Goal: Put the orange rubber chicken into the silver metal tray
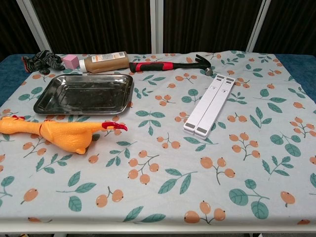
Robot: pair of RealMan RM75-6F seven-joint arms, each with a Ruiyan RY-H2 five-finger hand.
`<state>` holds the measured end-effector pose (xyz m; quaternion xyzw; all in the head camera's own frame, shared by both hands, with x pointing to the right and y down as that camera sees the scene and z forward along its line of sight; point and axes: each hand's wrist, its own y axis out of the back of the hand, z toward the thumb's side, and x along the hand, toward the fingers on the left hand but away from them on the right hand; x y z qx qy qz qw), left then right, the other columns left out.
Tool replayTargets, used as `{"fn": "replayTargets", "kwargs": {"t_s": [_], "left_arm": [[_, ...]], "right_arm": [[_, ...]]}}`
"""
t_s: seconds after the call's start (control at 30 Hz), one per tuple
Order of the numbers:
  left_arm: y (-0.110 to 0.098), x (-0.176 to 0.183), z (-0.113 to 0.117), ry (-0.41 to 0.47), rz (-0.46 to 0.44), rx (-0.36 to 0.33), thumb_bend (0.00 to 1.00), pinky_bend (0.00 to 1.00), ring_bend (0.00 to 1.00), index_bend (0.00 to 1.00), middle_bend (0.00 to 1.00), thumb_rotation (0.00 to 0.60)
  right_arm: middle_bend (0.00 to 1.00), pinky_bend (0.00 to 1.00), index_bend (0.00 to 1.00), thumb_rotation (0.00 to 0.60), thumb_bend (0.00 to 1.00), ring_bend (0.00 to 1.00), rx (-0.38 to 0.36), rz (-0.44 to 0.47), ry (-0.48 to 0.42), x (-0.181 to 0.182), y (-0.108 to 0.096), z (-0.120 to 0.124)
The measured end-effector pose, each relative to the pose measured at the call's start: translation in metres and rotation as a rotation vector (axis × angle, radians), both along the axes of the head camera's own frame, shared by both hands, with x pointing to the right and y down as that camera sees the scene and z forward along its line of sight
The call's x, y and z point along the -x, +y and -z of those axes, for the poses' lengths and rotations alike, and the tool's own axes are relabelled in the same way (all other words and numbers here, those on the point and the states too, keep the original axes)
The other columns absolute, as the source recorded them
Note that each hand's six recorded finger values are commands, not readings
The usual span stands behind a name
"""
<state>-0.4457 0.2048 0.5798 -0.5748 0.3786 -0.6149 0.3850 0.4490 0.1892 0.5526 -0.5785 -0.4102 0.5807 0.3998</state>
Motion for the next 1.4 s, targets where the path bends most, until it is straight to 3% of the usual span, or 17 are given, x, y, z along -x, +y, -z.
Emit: {"fn": "replayTargets", "kwargs": {"t_s": [0.4, 0.73, 1.07, 1.4], "left_arm": [[0.009, -0.008, -0.005, 0.015, 0.007, -0.029, 0.03, 0.10, 0.08, 0.18, 0.17, 0.600], [-0.010, -0.036, -0.018, 0.113, -0.093, 0.004, 0.02, 0.16, 0.12, 0.18, 0.17, 0.600], [-0.033, -0.081, -0.065, 0.244, -0.236, 0.136, 0.05, 0.18, 0.14, 0.24, 0.22, 0.600], [-0.030, -0.099, -0.122, 0.214, -0.287, 0.230, 0.14, 0.27, 0.23, 0.34, 0.33, 0.600]], "right_arm": [[0.00, 0.00, 0.00, 0.600, 0.09, 0.00, -0.021, -0.020, -0.035, -0.006, 0.001, 0.008], [0.00, 0.00, 0.00, 0.600, 0.09, 0.00, -0.011, -0.012, -0.021, -0.007, -0.005, 0.008], [0.00, 0.00, 0.00, 0.600, 0.09, 0.00, 0.009, -0.007, -0.009, -0.005, -0.010, 0.006], [0.00, 0.00, 0.00, 0.600, 0.09, 0.00, 0.023, -0.019, -0.003, -0.007, -0.011, 0.004]]}}
